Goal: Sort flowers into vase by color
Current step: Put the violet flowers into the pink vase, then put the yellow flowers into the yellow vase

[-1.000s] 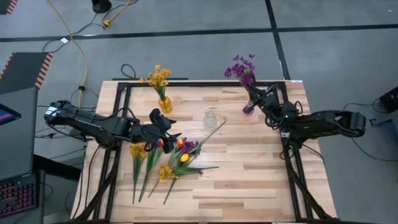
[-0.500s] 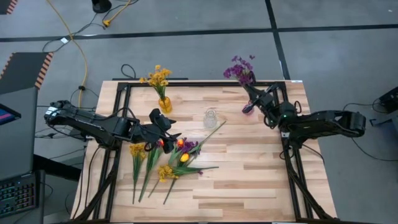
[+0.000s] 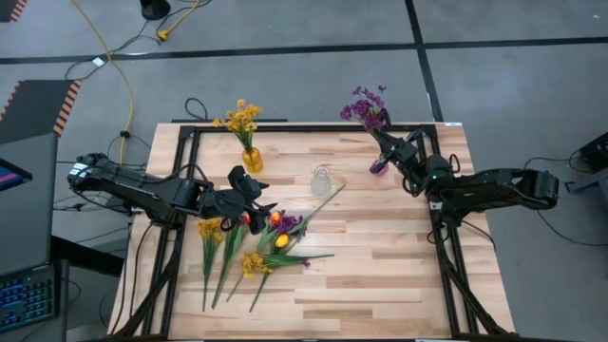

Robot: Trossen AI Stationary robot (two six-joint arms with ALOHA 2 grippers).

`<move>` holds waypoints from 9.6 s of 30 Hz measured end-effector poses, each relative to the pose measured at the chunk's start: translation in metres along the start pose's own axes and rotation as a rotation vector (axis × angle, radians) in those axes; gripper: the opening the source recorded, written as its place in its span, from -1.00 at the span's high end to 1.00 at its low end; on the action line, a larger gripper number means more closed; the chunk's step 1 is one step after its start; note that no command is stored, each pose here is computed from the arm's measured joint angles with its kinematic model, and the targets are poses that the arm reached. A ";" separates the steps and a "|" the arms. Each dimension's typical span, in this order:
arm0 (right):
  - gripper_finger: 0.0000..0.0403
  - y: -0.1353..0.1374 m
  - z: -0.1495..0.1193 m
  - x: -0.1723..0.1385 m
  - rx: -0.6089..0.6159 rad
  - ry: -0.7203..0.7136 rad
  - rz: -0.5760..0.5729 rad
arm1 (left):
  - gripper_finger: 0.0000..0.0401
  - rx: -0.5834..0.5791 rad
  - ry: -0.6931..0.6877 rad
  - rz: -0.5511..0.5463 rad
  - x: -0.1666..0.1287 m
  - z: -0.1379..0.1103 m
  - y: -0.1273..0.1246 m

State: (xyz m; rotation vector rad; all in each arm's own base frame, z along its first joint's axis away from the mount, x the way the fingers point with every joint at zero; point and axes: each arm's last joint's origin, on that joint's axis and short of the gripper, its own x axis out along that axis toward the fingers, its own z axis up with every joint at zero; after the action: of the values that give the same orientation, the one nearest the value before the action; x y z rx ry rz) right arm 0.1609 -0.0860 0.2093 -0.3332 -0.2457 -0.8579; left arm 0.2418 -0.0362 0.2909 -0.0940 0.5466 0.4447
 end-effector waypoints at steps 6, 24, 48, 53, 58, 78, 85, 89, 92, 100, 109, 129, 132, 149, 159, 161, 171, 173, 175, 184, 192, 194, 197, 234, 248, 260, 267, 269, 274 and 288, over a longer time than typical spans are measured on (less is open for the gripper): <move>0.79 0.000 0.000 0.000 0.000 0.000 0.000 | -0.35 0.000 0.000 0.000 0.000 0.000 0.000; 0.78 0.000 0.000 0.000 -0.002 0.000 0.000 | -0.35 0.000 0.000 0.000 0.000 0.000 0.000; 0.56 0.002 -0.010 -0.001 -0.045 0.112 -0.016 | -0.35 0.000 0.000 0.000 0.000 0.000 0.000; 0.56 0.002 -0.011 -0.001 -0.047 0.116 -0.015 | -0.35 0.000 0.000 0.000 0.000 0.000 0.000; 0.56 0.002 -0.011 -0.001 -0.047 0.117 -0.014 | -0.35 0.000 0.000 0.000 0.000 0.000 0.000; -0.07 0.004 -0.019 -0.002 -0.084 0.201 -0.004 | -0.35 0.000 0.000 0.000 0.000 0.000 0.000; -0.12 0.009 -0.017 -0.004 -0.079 0.199 0.027 | -0.35 0.000 0.000 0.000 0.000 0.000 0.000; -0.12 0.015 -0.015 -0.007 -0.103 0.195 0.049 | -0.35 0.000 0.000 0.000 0.000 0.000 0.000; -0.12 0.019 -0.014 -0.010 -0.122 0.212 0.010 | -0.35 0.000 0.000 0.000 0.000 0.000 0.000; -0.12 0.026 -0.010 -0.017 -0.223 0.279 -0.127 | -0.35 0.000 0.000 0.000 0.000 0.000 0.000; -0.12 0.032 -0.007 -0.022 -0.223 0.292 -0.140 | -0.35 0.000 0.000 0.000 0.000 0.000 0.000; -0.12 0.043 0.001 -0.039 -0.223 0.380 -0.311 | -0.35 0.000 0.000 0.000 0.000 0.000 0.000; -0.12 0.046 0.002 -0.042 -0.221 0.385 -0.313 | -0.35 0.000 0.000 0.000 0.000 0.000 0.000; -0.12 0.070 0.066 -0.062 -0.208 0.375 -0.217 | -0.35 0.000 0.002 -0.005 0.000 0.000 0.000; -0.12 0.089 0.097 -0.086 -0.140 0.314 -0.011 | -0.35 0.000 0.003 -0.009 0.000 0.000 0.000; -0.12 0.093 0.103 -0.091 -0.149 0.303 0.032 | -0.35 0.000 0.003 -0.009 0.000 0.000 0.000; -0.09 0.116 0.132 -0.102 -0.253 0.273 0.173 | -0.35 0.003 0.003 -0.009 0.000 0.000 0.000; -0.07 0.123 0.137 -0.102 -0.294 0.271 0.191 | -0.35 0.003 0.003 -0.008 0.000 0.000 0.000; -0.05 0.131 0.140 -0.102 -0.336 0.269 0.204 | -0.35 0.003 0.003 -0.008 0.000 0.000 0.000; -0.02 0.159 0.161 -0.086 -0.403 0.284 0.186 | -0.35 0.004 0.007 -0.015 0.000 0.000 0.000; -0.02 0.176 0.155 -0.070 -0.415 0.269 0.211 | -0.35 0.008 0.016 -0.021 0.000 -0.001 0.000; -0.02 0.179 0.152 -0.068 -0.396 0.259 0.235 | -0.35 0.008 0.022 -0.037 0.000 -0.001 -0.001; -0.02 0.183 0.146 -0.066 -0.359 0.253 0.285 | -0.35 0.009 0.040 -0.085 0.000 -0.002 -0.002; -0.02 0.193 0.110 -0.047 -0.021 0.386 0.837 | -0.35 0.156 0.407 -0.277 0.044 -0.094 -0.105; -0.02 0.192 0.110 -0.047 -0.025 0.388 0.838 | -0.34 0.181 0.467 -0.262 0.061 -0.119 -0.119; -0.02 0.192 0.110 -0.048 -0.025 0.387 0.838 | 0.18 0.146 0.503 -0.261 0.060 -0.121 -0.118; -0.02 0.192 0.110 -0.048 -0.026 0.386 0.838 | 0.63 0.125 0.524 -0.280 0.060 -0.121 -0.119; -0.02 0.192 0.110 -0.048 -0.026 0.386 0.838 | 0.77 0.124 0.523 -0.279 0.060 -0.121 -0.119; -0.02 0.193 0.110 -0.048 0.017 0.405 0.833 | 0.97 0.128 0.516 -0.285 0.060 -0.120 -0.119; -0.02 0.193 0.110 -0.048 0.043 0.415 0.837 | 0.96 0.236 0.507 -0.305 0.043 -0.065 -0.135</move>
State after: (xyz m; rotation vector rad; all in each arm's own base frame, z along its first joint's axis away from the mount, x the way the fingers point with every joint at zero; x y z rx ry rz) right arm 0.2707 0.1069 0.2580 -0.1807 0.2582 -0.0800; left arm 0.3013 -0.1547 0.2092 -0.0609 1.0613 0.0496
